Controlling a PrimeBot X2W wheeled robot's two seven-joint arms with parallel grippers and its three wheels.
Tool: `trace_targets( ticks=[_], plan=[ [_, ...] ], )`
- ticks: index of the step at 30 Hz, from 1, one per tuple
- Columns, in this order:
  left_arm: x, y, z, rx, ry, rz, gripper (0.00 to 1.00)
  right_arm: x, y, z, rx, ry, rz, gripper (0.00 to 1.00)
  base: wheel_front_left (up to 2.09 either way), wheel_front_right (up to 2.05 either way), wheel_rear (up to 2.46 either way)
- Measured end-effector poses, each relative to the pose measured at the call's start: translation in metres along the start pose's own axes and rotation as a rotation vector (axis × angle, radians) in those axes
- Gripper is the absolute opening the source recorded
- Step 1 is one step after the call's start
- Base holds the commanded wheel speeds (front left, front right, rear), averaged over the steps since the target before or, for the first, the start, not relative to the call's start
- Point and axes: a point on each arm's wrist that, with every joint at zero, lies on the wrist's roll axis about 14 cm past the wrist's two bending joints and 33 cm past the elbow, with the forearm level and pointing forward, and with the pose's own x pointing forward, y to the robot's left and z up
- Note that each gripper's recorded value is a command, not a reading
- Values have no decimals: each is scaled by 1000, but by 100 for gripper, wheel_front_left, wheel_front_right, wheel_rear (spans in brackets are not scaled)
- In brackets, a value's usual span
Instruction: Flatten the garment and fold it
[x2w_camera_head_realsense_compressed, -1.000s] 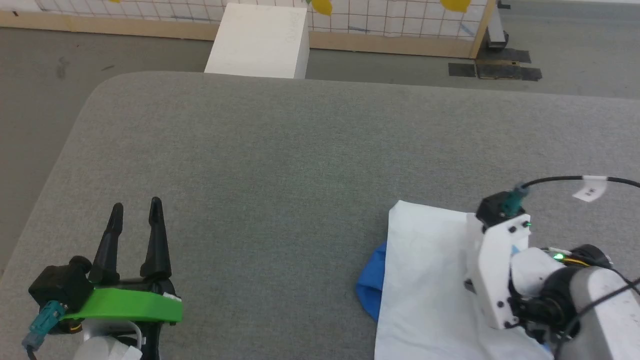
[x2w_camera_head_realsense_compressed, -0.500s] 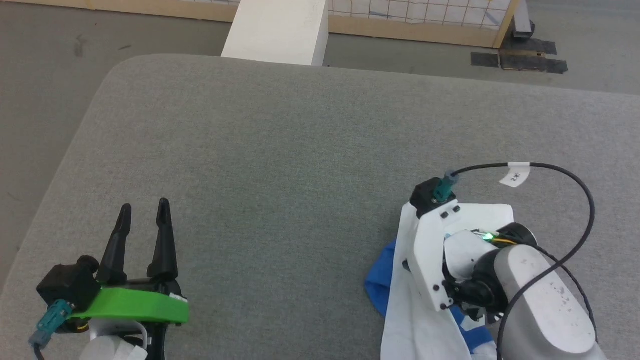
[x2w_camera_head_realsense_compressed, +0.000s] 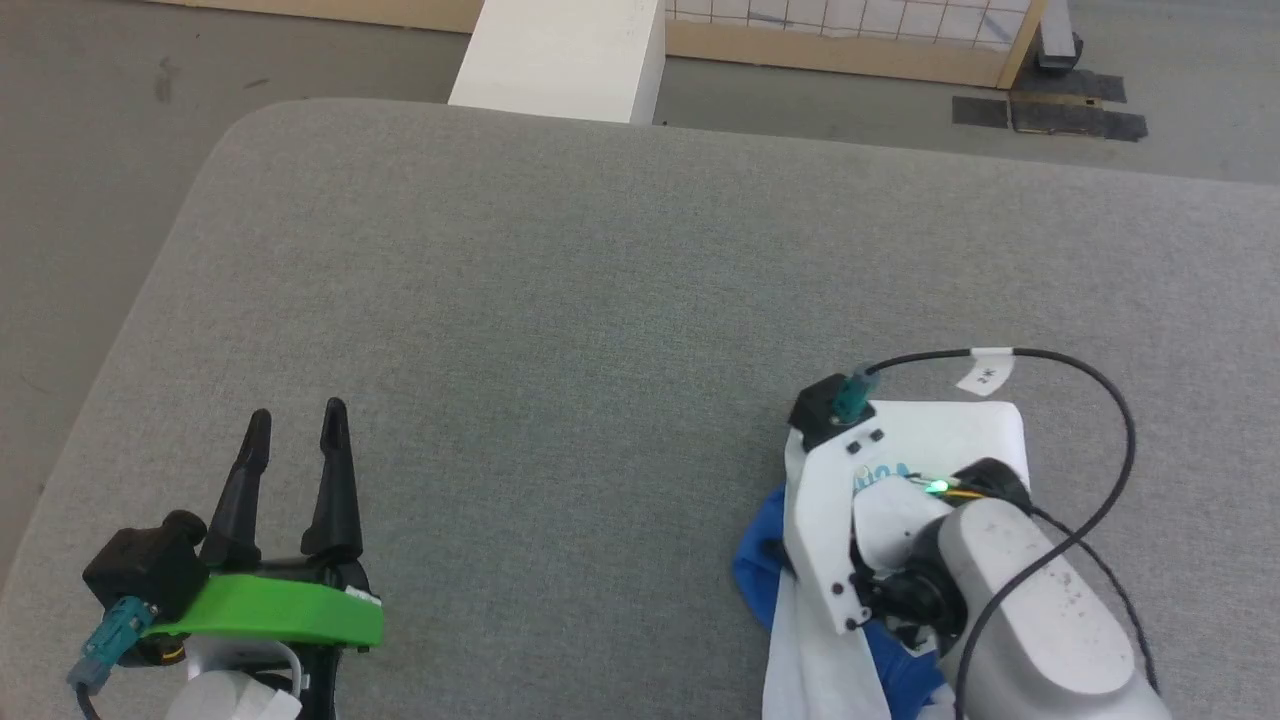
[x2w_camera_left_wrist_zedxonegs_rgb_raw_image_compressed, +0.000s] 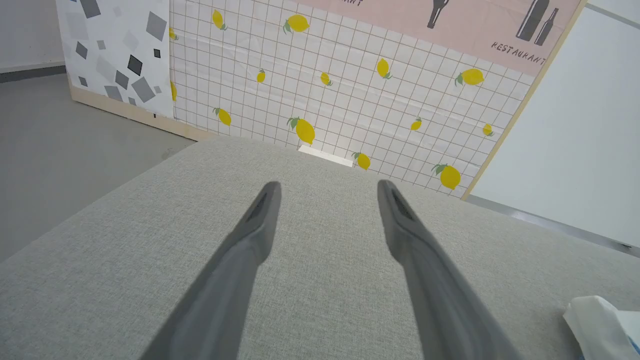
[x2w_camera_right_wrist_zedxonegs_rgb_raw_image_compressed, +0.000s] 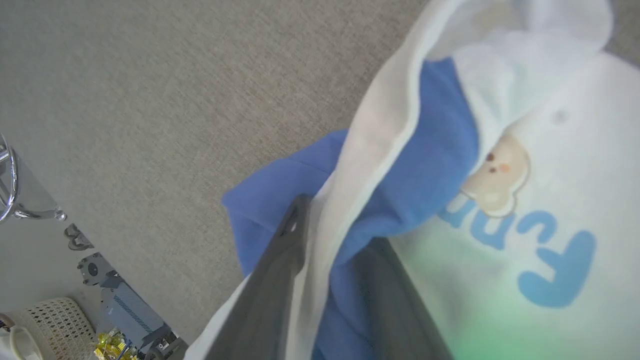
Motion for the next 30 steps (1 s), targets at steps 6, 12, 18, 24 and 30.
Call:
trace_targets(
  ticks=[6, 12, 18, 24, 30],
  plan=[
    [0, -6, 5, -7, -15, -19, 100, -13, 32, 19, -50, -96, 75, 100, 0, 0, 0],
    [-2, -20, 10, -20, -31, -60, 100, -65, 29, 69, -28, -370, 51, 100, 0, 0, 0],
    [-2, -32, 9, -30, -29, -96, 100, -116, -34, 74, 67, -597, -169, 100, 0, 0, 0],
    [3, -43, 9, -33, -35, -123, 100, -124, -87, 22, 169, -558, -367, 100, 0, 0, 0],
    [8, -35, 6, -32, -31, -98, 100, -103, -105, -26, 238, -420, -422, 100, 0, 0, 0]
  ],
)
